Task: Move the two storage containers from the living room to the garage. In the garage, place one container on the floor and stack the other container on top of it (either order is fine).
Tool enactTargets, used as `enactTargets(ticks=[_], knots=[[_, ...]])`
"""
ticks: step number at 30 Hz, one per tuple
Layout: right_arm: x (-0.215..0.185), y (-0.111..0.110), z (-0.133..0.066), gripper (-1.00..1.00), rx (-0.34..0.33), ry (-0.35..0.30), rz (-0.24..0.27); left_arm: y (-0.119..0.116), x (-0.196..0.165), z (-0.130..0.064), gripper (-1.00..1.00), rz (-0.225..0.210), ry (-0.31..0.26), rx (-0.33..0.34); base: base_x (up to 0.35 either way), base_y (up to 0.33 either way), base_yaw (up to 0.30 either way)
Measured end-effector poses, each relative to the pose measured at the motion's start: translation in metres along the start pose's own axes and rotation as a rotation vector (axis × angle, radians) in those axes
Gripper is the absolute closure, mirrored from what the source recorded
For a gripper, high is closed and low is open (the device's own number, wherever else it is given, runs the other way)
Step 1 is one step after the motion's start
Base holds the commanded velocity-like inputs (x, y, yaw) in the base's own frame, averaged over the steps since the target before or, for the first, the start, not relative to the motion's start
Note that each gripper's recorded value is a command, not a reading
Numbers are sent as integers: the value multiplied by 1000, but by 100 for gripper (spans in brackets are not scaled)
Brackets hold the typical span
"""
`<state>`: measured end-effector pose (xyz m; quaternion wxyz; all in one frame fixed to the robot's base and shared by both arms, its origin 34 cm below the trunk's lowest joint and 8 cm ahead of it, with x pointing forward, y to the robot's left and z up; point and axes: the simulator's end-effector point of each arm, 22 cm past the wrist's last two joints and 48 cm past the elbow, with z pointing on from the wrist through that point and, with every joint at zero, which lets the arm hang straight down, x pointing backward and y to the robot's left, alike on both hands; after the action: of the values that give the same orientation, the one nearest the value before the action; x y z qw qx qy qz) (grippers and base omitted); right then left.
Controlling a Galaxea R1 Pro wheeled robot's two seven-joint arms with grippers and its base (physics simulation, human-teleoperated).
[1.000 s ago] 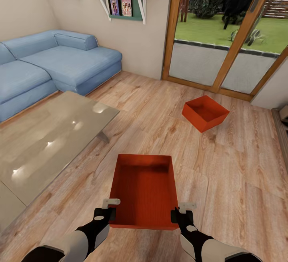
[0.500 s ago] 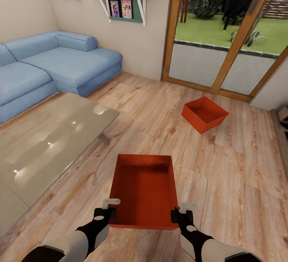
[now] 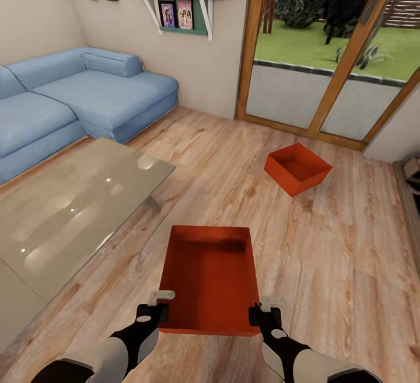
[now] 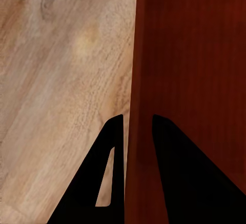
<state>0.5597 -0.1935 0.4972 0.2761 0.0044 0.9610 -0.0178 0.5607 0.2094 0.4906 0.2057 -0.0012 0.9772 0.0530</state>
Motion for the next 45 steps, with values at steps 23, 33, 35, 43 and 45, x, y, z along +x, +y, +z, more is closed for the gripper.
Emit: enactTargets(ticks=[23,33,35,43,45], knots=[[-16,-2,-29,100,0,-1,0,3,-12,-31,100,1,-1,0,0,0,0],[-28,-2,-43,100,1,-15,1,5,-22,-46,100,0,-14,0,0,0,0],[-31,-2,-46,100,0,-18,1,5,-25,-50,100,-1,-18,0,0,0,0],[-42,-3,-57,100,0,-31,2,7,-34,-62,100,-2,-30,-1,0,0,0],[-44,-3,-60,100,0,-33,2,7,-36,-65,100,-2,-33,-1,0,0,0]])
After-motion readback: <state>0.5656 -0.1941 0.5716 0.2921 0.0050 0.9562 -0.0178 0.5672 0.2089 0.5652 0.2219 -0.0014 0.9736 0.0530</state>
